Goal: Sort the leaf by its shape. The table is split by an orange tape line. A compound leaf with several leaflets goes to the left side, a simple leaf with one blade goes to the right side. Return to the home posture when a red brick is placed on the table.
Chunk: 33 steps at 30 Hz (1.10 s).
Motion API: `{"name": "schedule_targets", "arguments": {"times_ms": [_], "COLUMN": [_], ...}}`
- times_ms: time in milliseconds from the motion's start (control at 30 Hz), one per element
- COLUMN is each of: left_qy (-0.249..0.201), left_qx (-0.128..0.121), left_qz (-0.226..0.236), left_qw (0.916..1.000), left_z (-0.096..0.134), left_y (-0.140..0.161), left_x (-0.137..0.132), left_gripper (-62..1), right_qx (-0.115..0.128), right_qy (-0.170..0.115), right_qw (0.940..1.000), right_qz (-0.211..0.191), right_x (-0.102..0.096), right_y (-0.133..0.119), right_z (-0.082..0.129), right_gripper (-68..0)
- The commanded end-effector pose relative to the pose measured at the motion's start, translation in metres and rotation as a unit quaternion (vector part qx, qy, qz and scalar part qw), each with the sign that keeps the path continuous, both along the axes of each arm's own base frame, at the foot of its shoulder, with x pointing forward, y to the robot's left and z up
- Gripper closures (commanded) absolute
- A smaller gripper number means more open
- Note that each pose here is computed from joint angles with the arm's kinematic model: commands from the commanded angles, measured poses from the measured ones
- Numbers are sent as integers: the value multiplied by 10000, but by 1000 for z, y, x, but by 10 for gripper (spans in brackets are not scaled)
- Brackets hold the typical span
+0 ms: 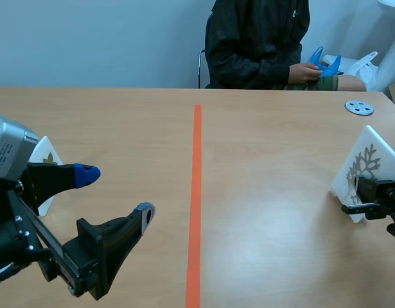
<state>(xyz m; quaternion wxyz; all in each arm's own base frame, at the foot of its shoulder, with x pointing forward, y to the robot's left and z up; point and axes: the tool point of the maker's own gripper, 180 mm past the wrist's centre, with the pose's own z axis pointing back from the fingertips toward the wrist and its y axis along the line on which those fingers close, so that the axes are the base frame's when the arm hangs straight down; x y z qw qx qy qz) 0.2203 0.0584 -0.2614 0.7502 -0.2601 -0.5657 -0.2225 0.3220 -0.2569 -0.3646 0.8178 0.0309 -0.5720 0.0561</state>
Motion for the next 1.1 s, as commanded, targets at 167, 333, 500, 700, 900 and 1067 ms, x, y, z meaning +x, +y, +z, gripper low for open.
{"name": "schedule_targets", "arguments": {"times_ms": [167, 333, 500, 700, 900, 1067], "left_qy": [-94, -94, -94, -94, -95, -97], "left_qx": [-66, -66, -66, -66, -64, -51], "left_qz": [21, 21, 21, 21, 21, 18], "left_qw": [9999, 9999, 9999, 9999, 9999, 9999], "left_z": [6, 6, 6, 6, 6, 6], "left_y": [1, 1, 1, 1, 1, 1], "left_x": [2, 2, 2, 2, 2, 2], "left_gripper": [-623, -623, -623, -623, -623, -623], "right_qx": [-6, -3, 2, 146, 306, 416], "right_qy": [-147, -147, -151, -252, -363, -585], "right_qw": [9999, 9999, 9999, 9995, 9989, 9970], "right_qz": [-33, -32, -32, -97, 9, 274], "right_x": [6, 6, 6, 8, 9, 10], "right_y": [-3, -3, -3, -4, 2, 11], "right_z": [10, 10, 10, 14, 21, 40], "right_gripper": [-29, -103, -159, -278, -371, -398]}}
